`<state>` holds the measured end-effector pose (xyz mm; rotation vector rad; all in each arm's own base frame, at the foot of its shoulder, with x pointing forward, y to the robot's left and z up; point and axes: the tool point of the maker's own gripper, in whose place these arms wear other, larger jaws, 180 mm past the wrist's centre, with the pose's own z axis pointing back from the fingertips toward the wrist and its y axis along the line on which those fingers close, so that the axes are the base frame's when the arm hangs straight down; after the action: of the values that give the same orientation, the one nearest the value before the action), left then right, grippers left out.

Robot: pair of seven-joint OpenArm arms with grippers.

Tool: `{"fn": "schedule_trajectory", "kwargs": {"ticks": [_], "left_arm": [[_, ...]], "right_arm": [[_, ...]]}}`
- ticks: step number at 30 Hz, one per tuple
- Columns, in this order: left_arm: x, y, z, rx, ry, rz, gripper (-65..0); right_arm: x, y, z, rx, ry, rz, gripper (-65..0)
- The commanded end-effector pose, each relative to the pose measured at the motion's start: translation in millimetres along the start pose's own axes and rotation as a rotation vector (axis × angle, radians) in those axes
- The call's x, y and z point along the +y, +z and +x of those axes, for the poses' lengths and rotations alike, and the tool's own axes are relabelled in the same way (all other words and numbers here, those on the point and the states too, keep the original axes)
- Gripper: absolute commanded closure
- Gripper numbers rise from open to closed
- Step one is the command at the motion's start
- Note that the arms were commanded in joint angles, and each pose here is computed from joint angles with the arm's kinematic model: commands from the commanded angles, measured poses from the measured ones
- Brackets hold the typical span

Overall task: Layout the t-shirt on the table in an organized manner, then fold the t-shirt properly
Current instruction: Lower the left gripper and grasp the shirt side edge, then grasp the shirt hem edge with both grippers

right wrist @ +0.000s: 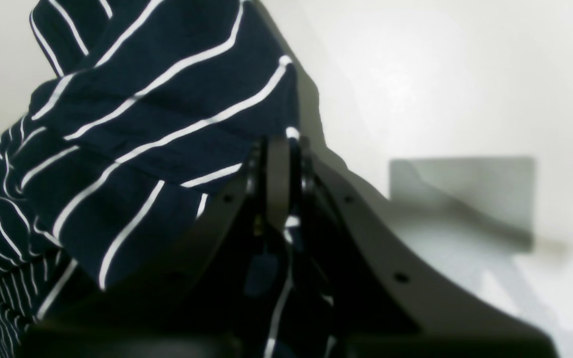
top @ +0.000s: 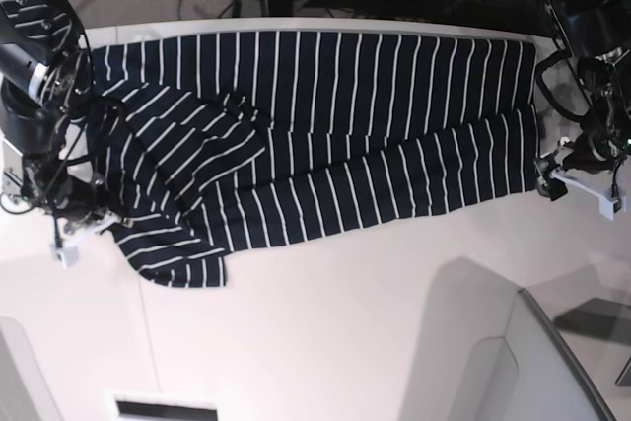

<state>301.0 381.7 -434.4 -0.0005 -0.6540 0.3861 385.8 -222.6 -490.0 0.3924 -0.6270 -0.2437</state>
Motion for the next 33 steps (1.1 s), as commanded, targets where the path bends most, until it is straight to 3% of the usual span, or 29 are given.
{"fn": "schedule_trajectory", "kwargs": {"ticks": [1,7,14,16,18,21,24,33], "left_arm": [[1.2,0.1,20.4,-0.046,0.002,-0.011,-56.1],[-5.5,-26.1,4.1,-0.012,0.08,-0.057,-56.1],[-27.6,-43.2,-21.0,0.021,0.014,-0.087,-55.5],[-30.5,-48.1,-23.2,0.021,0.027,-0.092,-50.4],[-33.9,-52.8,-28.6,0.031,0.024,-0.097,-41.3],[-37.7,-56.7,-34.5,0.029,0.01,-0.102,-23.7],[-42.0,-57.4,-31.8,0.018,-0.012,-0.108,-2.0],[-63.2,-55.7,39.0,-0.09,-0.026,-0.139,0.0]], "right_arm": [[1.6,5.2,28.8,-0.065,0.014,0.009,0.0],[1.3,5.2,27.9,-0.064,0.014,0.008,0.0],[1.3,5.2,27.9,-0.064,0.014,0.008,0.0],[1.3,5.2,27.9,-0.064,0.014,0.008,0.0],[0.9,5.2,27.0,-0.062,0.013,0.008,0.0],[-0.8,5.3,23.3,-0.058,0.012,0.005,0.0],[-1.2,5.3,22.7,-0.058,0.011,0.004,0.0],[4.4,14.9,55.9,-0.128,0.093,-0.011,0.0]]}}
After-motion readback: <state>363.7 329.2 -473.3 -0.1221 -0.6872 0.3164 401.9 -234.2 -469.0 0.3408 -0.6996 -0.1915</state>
